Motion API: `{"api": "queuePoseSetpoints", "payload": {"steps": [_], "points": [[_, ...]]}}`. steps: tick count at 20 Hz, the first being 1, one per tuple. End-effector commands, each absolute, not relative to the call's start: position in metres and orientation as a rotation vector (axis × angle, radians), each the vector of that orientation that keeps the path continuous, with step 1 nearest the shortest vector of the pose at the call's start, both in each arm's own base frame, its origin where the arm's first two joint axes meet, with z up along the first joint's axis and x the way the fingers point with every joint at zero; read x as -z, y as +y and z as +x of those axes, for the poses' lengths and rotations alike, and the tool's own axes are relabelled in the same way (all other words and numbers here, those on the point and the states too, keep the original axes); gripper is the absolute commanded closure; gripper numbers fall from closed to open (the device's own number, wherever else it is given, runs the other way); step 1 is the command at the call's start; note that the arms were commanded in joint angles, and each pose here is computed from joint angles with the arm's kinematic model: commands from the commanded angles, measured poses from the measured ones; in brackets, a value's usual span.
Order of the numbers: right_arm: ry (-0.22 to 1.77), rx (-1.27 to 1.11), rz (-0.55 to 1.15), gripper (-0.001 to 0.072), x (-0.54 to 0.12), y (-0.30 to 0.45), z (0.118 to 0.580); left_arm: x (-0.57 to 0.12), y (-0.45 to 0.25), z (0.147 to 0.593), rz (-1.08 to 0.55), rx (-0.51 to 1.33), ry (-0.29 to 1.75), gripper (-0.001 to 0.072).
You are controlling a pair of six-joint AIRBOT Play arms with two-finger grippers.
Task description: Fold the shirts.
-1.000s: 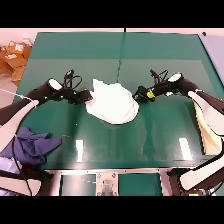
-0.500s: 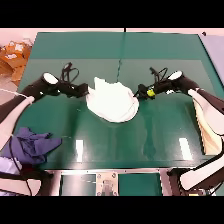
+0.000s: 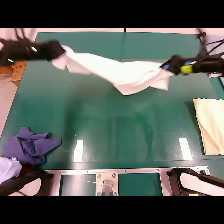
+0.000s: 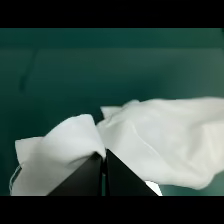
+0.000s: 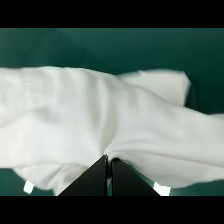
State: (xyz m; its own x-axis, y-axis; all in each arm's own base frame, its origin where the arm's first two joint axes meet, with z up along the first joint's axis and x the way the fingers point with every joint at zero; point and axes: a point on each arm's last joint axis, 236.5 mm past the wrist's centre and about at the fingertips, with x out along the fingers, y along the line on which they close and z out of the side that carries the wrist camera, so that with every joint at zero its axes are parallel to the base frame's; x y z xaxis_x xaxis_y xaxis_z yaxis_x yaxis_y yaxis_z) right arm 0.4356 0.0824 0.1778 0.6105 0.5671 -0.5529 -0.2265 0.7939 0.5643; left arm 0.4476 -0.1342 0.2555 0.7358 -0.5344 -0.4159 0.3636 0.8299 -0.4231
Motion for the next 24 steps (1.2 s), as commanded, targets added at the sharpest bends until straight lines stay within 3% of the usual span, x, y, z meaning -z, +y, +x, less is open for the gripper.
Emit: {"api": "queuePoseSetpoints", "payload": {"steps": [1, 6, 9, 13, 17, 20, 21, 22, 23, 24], "points": [[0.517, -0.473, 0.362, 0.0699, -0.29, 0.078, 0.384, -0.354, -0.123, 0.398, -0.195, 0.501, 0.355, 0.0683], [0.241, -0.433, 0.256, 0.0697, -0.386, 0.075, 0.318, -0.401, -0.1, 0.348, -0.067, 0.419, 0.31, 0.0683], [0.256, -0.437, 0.267, 0.0697, -0.379, 0.076, 0.323, -0.394, -0.097, 0.348, -0.064, 0.407, 0.338, 0.0683], [0.499, -0.502, 0.355, 0.0696, -0.285, 0.097, 0.369, -0.325, -0.1, 0.381, -0.114, 0.405, 0.517, 0.0682], [0.874, -0.602, 0.405, 0.0696, -0.119, 0.164, 0.413, -0.169, -0.113, 0.412, -0.245, 0.421, 0.881, 0.0682], [1.031, -0.557, 0.435, 0.0696, -0.019, 0.192, 0.442, -0.051, -0.111, 0.411, -0.311, 0.374, 1.135, 0.0682], [1.056, -0.536, 0.443, 0.0654, 0.002, 0.193, 0.45, -0.022, -0.11, 0.409, -0.327, 0.359, 1.198, 0.0682], [1.074, -0.521, 0.451, 0.0516, 0.015, 0.19, 0.457, -0.002, -0.11, 0.409, -0.336, 0.35, 1.24, 0.0682], [1.074, -0.51, 0.46, 0.0443, 0.017, 0.183, 0.464, 0.013, -0.11, 0.41, -0.346, 0.343, 1.273, 0.0682], [1.065, -0.496, 0.477, 0.0439, 0.01, 0.172, 0.469, 0.022, -0.111, 0.41, -0.355, 0.34, 1.293, 0.0682]]}}
